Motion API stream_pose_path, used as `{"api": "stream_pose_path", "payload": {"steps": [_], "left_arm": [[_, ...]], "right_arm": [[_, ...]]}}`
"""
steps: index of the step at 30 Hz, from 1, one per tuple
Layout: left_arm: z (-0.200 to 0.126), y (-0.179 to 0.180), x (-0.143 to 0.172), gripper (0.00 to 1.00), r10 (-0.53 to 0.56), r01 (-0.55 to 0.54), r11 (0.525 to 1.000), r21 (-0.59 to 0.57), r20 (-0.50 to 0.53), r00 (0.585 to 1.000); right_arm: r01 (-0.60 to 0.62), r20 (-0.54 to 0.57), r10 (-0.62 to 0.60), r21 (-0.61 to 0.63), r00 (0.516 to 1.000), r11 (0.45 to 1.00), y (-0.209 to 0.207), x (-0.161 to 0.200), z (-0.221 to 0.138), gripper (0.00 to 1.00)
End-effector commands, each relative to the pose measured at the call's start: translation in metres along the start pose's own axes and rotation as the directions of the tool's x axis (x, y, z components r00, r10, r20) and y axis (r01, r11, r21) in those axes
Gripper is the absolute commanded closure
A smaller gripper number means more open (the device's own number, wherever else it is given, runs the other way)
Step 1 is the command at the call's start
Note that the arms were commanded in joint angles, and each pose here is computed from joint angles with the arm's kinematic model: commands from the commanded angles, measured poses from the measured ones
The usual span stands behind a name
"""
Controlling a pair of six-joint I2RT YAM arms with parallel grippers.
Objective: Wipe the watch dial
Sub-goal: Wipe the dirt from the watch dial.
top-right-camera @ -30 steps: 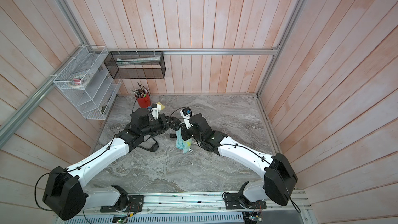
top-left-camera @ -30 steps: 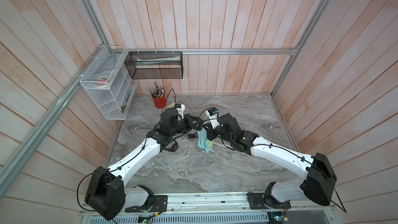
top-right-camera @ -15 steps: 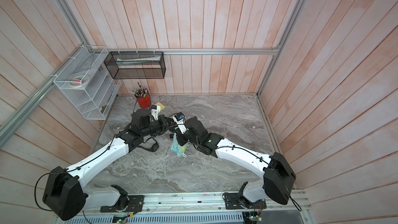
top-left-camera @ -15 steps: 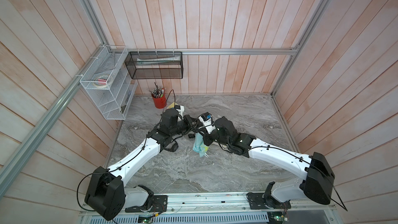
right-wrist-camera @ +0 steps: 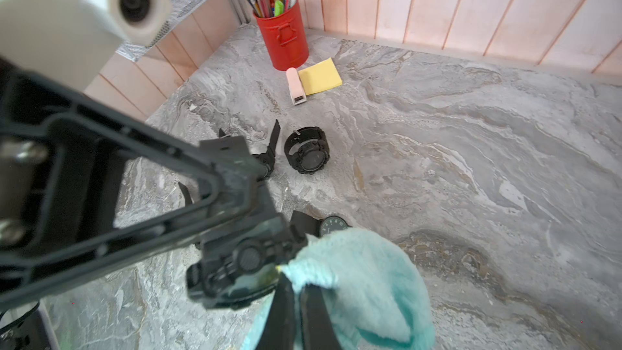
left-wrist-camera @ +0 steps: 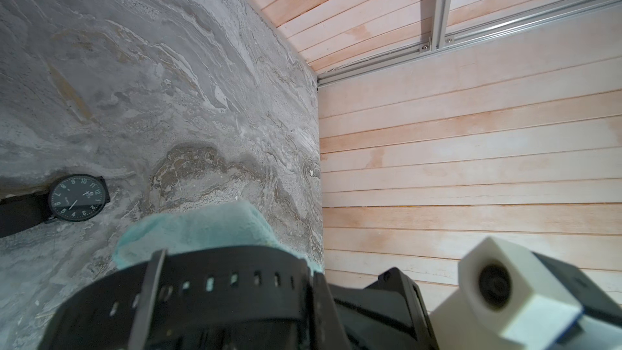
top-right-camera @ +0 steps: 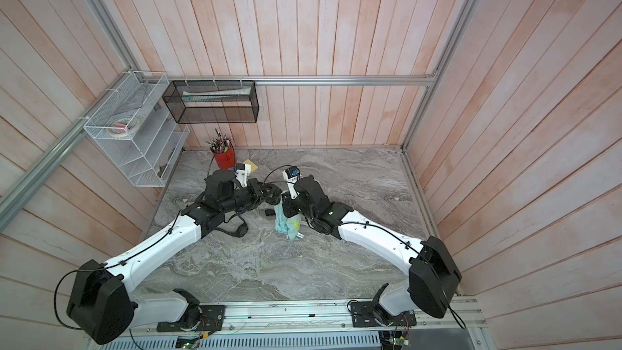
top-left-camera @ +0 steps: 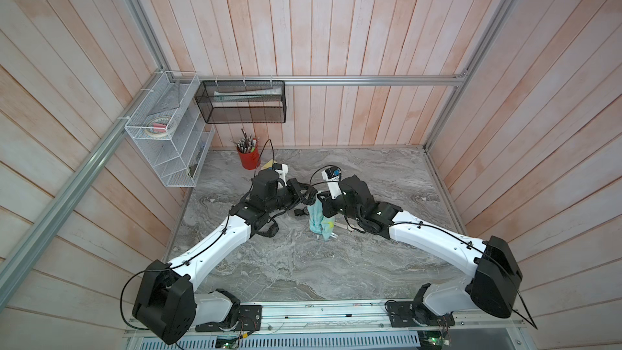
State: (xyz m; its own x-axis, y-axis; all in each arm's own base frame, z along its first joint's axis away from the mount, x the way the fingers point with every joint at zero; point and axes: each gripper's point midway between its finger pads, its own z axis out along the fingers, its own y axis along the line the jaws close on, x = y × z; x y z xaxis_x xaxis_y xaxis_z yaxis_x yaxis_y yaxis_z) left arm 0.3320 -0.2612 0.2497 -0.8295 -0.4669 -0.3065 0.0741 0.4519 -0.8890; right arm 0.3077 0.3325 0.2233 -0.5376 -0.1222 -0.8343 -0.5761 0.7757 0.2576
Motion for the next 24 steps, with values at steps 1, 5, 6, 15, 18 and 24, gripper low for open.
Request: {"api": "stream_pose_path", "payload": {"steps": [1, 5, 6, 15, 18, 24], "left_arm": [[-0.002, -0.011, 0.022, 1.0, 0.014, -0.01, 0.999, 0.045, -0.093, 0.996], [-0.001, -0.013, 0.016, 1.0, 0.021, -0.018, 0.999, 0.039, -0.077, 0.997], [-0.001, -0.012, 0.014, 1.0, 0.019, -0.016, 0.999, 0.035, -0.072, 0.997], [0.003, -0.006, 0.007, 1.0, -0.003, 0.004, 1.0, 0.026, -0.063, 0.998], [0.005, -0.002, 0.009, 1.0, -0.015, 0.017, 1.0, 0.025, -0.073, 0.997], [0.006, 0.008, 0.018, 1.0, -0.037, 0.039, 0.999, 0.012, -0.099, 0.994]], "right_arm": [[-0.035, 0.009, 0.035, 0.042, 0.999, 0.998, -0.012, -0.01, 0.009, 1.0], [0.012, -0.061, -0.015, -0.05, 0.998, 0.999, 0.005, 0.007, 0.017, 1.0], [0.033, -0.068, -0.039, -0.083, 0.997, 0.996, 0.012, 0.009, 0.016, 1.0], [0.129, -0.011, -0.14, -0.313, 0.99, 0.941, 0.067, 0.004, -0.002, 1.0], [0.146, 0.024, -0.148, -0.355, 0.989, 0.923, 0.078, -0.005, -0.008, 1.0], [0.18, 0.168, -0.128, -0.344, 0.977, 0.921, 0.083, -0.038, -0.024, 1.0]]}}
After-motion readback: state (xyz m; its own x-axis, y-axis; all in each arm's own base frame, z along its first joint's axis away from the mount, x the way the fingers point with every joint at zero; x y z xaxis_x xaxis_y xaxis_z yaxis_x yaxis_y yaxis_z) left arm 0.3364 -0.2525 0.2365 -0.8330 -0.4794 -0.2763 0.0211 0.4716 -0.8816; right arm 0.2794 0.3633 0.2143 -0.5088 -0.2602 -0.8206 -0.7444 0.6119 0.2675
